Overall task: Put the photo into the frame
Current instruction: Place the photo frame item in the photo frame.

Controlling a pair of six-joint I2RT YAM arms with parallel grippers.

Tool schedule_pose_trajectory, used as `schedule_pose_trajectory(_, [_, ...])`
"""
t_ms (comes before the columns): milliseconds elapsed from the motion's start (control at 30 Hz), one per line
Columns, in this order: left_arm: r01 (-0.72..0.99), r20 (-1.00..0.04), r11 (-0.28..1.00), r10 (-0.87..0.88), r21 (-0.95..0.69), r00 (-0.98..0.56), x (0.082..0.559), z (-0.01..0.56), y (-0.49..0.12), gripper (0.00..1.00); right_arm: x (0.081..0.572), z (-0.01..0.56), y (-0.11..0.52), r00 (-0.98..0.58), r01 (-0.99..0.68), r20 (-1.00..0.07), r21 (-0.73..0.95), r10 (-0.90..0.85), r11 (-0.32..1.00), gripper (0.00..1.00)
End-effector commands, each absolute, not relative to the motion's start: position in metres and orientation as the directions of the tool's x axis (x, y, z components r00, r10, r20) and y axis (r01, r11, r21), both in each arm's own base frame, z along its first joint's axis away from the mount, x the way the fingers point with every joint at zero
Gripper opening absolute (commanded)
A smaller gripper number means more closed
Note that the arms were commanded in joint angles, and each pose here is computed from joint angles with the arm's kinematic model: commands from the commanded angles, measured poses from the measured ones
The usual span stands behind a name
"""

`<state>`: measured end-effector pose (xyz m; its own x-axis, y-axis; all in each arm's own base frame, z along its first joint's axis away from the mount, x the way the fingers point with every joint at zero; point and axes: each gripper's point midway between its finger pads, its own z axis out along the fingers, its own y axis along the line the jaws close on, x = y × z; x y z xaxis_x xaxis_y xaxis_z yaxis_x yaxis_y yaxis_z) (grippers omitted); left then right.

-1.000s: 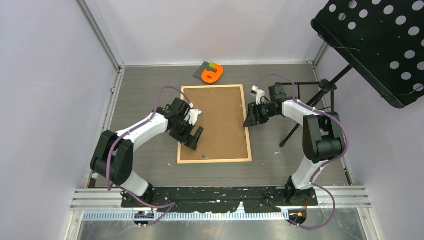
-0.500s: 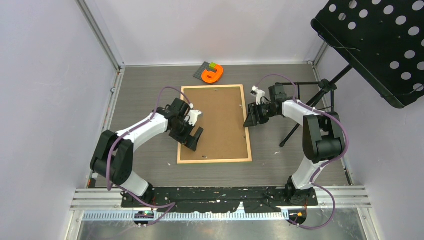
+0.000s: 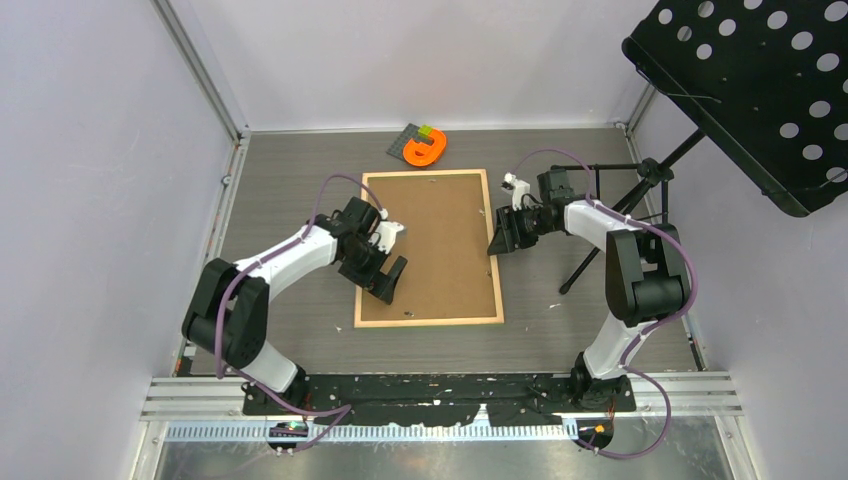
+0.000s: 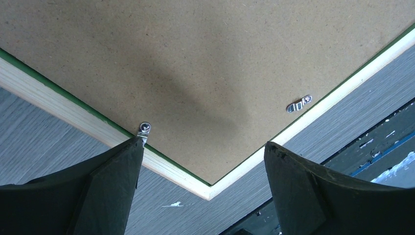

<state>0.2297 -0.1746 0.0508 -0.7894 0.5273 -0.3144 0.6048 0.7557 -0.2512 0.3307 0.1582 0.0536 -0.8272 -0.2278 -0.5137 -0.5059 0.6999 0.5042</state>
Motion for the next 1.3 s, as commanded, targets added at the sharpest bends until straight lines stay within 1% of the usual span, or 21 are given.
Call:
schedule_pose_trajectory(0, [0.614,-0.312,0.745,0.537,-0.261,-0.784,0.228,0.049,-0.176,0.94,0.337,0.064,0.158,-0.794,-0.541,-0.562,0.477,-0.233,0.693,0.56])
schedule_pose_trajectory(300, [0.611,-0.304,0.748,0.538,-0.26,-0.787,0.229,0.046,-0.176,0.94,0.336,0.064,0.157,-0.794,-0.539,-0.563,0.476,-0.23,0.694,0.56])
schedule_pose_trajectory(600, [0.636,-0.421,0.738,0.515,-0.224,-0.746,0.24,0.069,-0.179,0.94,0.337,0.061,0.156,-0.799,-0.533,-0.556,0.481,-0.228,0.696,0.56])
schedule_pose_trajectory(733, [0.64,-0.449,0.741,0.51,-0.204,-0.734,0.246,0.075,-0.179,0.94,0.337,0.061,0.156,-0.799,-0.534,-0.556,0.482,-0.229,0.695,0.56])
schedule_pose_trajectory(1033, [0.629,-0.397,0.747,0.522,-0.215,-0.755,0.249,0.059,-0.181,0.94,0.337,0.063,0.155,-0.798,-0.533,-0.559,0.48,-0.225,0.697,0.56])
schedule_pose_trajectory(1267, [0.62,-0.348,0.748,0.53,-0.238,-0.773,0.242,0.048,-0.18,0.93,0.337,0.063,0.154,-0.798,-0.532,-0.56,0.483,-0.222,0.695,0.56])
